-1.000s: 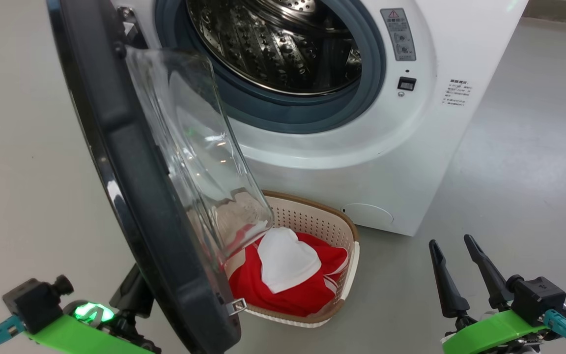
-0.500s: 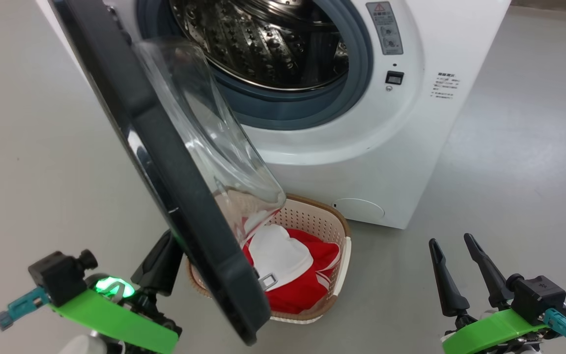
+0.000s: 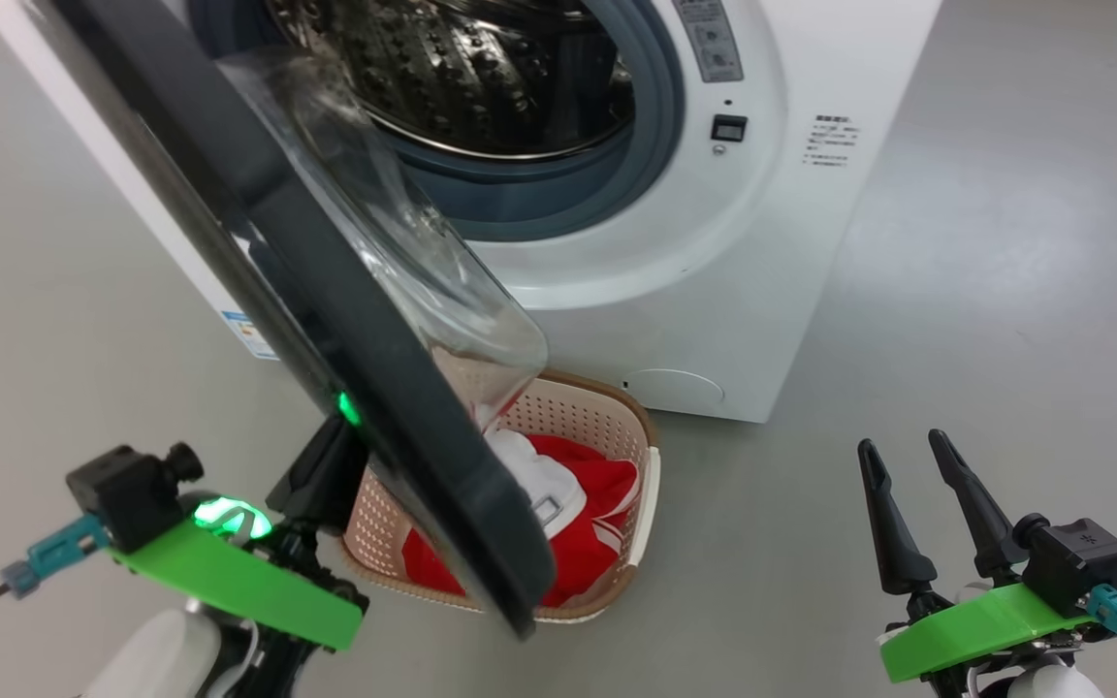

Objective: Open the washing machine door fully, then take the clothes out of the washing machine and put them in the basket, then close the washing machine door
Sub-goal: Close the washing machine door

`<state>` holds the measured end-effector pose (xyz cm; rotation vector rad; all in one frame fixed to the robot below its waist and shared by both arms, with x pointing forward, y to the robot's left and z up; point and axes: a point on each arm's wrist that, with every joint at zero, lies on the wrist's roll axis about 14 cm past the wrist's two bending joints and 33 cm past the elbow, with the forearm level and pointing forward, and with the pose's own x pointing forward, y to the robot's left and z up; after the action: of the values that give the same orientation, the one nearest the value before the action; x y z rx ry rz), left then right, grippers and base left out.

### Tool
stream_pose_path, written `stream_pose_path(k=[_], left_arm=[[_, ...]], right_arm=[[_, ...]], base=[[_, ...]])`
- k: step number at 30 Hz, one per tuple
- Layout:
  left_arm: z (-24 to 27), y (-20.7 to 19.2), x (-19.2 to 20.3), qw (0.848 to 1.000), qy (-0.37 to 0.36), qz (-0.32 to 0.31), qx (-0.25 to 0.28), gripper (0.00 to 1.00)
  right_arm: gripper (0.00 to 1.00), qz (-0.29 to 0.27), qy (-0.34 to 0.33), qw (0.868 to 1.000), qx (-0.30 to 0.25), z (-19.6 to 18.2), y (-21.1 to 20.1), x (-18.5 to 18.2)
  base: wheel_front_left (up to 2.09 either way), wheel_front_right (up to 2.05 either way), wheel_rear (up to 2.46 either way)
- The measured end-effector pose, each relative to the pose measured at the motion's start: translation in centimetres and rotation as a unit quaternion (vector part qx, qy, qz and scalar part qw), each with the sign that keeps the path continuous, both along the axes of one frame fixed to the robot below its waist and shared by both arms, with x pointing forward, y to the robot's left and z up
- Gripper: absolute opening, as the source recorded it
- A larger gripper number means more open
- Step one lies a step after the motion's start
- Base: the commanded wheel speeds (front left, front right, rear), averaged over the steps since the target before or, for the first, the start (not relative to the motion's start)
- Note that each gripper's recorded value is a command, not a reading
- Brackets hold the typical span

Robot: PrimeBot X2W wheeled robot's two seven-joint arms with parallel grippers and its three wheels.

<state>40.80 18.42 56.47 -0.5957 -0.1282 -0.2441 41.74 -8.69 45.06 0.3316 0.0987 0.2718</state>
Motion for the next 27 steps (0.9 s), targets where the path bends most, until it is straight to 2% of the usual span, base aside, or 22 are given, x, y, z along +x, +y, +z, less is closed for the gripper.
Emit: stream_pose_path(k=[27], left_arm=[[0.5, -6.9, 9.8, 0.997, -0.014, -0.073, 0.024, 0.00]], right_arm=[[1.00, -0.110, 0.014, 0.994, 0.004, -0.6, -7.5, -1.1]], base=[[0.00, 0.00, 0.00]])
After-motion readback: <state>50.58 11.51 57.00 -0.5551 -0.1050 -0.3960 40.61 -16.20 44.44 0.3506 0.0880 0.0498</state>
